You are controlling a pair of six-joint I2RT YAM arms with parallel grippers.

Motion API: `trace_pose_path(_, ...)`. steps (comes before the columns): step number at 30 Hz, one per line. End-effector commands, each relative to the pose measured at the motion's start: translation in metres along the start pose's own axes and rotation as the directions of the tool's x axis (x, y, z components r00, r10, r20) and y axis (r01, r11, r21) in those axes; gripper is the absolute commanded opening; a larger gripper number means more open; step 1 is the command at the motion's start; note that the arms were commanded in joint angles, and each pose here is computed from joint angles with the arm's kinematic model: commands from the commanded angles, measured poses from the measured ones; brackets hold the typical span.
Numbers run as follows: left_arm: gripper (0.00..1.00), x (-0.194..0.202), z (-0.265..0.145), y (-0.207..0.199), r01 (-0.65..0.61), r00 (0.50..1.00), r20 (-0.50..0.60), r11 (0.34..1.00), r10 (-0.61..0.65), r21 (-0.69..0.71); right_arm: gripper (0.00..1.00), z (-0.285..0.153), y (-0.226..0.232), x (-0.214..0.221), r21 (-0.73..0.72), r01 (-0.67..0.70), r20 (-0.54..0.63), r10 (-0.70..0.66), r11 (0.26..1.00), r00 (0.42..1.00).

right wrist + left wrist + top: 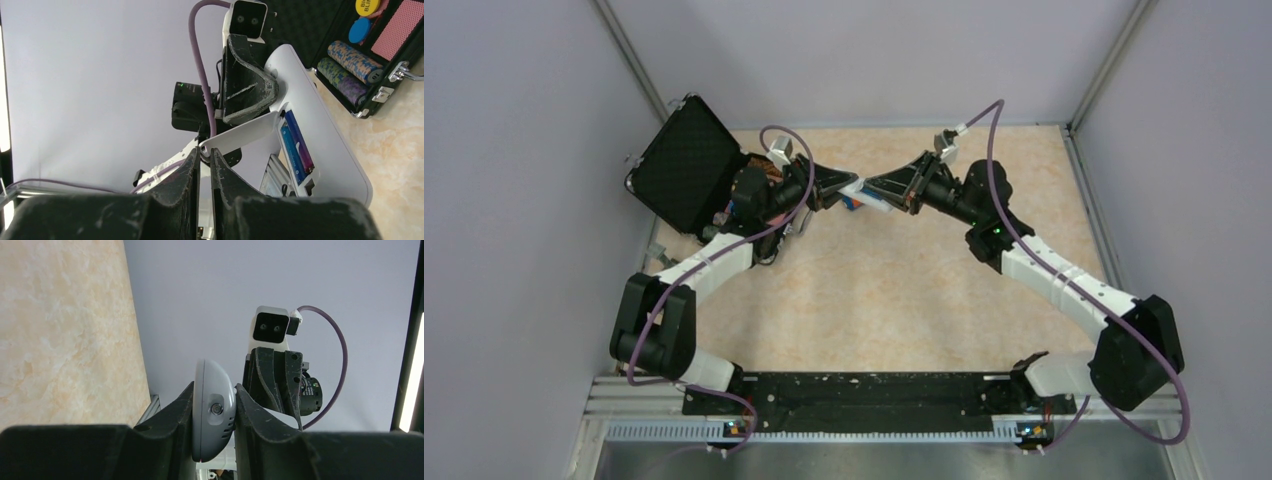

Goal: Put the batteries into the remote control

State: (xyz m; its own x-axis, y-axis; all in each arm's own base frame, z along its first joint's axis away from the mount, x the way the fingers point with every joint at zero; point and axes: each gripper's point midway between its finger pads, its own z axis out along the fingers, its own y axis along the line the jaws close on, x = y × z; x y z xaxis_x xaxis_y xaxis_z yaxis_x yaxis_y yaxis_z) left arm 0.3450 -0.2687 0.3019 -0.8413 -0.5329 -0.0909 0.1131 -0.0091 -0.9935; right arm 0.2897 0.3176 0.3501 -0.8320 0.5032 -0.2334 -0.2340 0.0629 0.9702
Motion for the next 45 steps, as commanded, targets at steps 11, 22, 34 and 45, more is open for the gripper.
trace_pose_path(11,0.0,0.007,-0.007,-0.037,-0.108,0.994,0.003,0.99,0.109,0.095,0.09,-0.013,-0.018,-0.004,0.126,0.02,0.035,-0.025,0.992,0.999)
trace_pose_path(22,0.0,0.006,-0.007,-0.03,-0.115,0.993,0.012,0.99,0.115,0.075,0.01,-0.022,-0.027,-0.008,0.184,0.004,0.044,-0.012,0.983,0.999)
trace_pose_path(34,0.0,0.001,-0.004,-0.03,-0.12,0.993,0.029,0.989,0.118,0.083,0.0,-0.031,-0.036,-0.003,0.203,0.02,0.043,-0.029,0.979,0.999)
trace_pose_path(45,0.0,-0.001,-0.003,-0.04,-0.094,0.995,0.034,0.99,0.09,0.11,0.0,-0.041,-0.036,-0.012,0.127,0.098,0.144,-0.116,0.987,0.983)
